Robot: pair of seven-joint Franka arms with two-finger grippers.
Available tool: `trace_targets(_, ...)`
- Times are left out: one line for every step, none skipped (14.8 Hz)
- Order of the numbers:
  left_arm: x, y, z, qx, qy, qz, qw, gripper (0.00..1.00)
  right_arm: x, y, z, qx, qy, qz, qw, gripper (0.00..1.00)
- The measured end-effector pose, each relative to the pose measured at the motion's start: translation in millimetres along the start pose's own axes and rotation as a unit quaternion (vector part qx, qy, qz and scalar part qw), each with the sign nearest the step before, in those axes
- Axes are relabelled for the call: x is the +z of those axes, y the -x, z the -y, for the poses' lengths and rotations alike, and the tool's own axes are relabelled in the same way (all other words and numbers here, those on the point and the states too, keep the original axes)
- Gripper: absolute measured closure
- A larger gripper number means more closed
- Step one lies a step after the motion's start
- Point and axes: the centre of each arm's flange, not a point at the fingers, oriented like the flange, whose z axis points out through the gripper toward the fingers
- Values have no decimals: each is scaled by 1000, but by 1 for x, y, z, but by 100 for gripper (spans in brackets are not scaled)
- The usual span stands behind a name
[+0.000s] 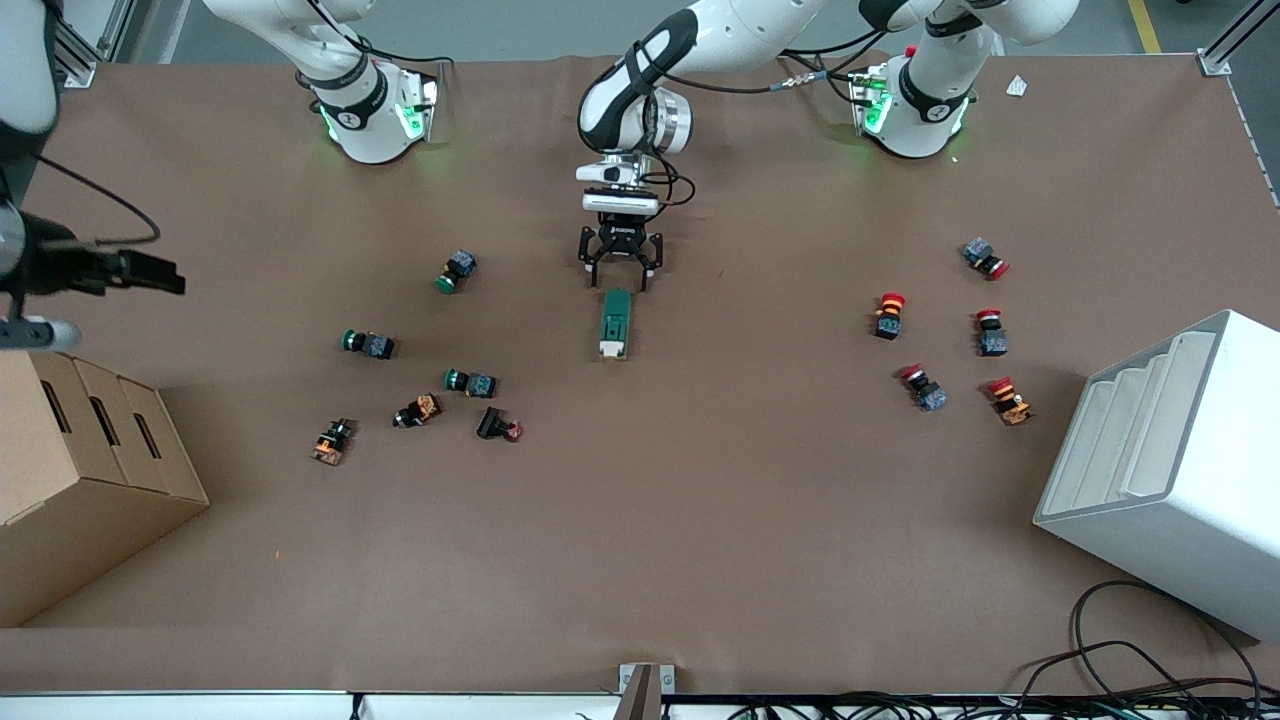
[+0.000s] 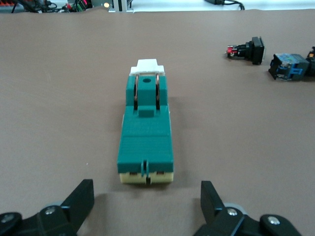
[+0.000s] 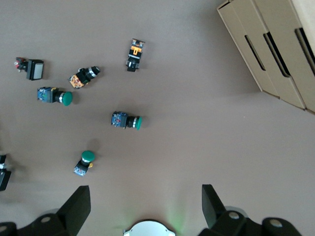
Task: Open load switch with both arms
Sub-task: 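Hold the switch with the left gripper while the right gripper approaches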
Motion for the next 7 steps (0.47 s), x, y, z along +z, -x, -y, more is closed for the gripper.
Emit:
trace_targets(-1,3,1,4,0,-7,1000,4,4,-5,2,2,1,0,1000,0)
trace_targets(-1,6,1,8,1,-13,1000,4,6,-7,8,15,1,2,1000,0)
trace_targets(-1,7,2,10,1,-18,1000,4,7,-9,19,42,2,3,999,0)
trace_targets(0,8,2,11,2,-21,1000,4,8,-10,35,72,4,3,997,0)
trace_targets(0,9,2,12,2,-23,1000,3,10,-11,58,99,7,5,995,0)
trace_targets(0,9,2,13,2,-24,1000,3,14,-12,84,127,10,7,992,0)
trace_targets(0,10,2,14,1,-27,1000,2,20,-13,112,159,10,9,987,0)
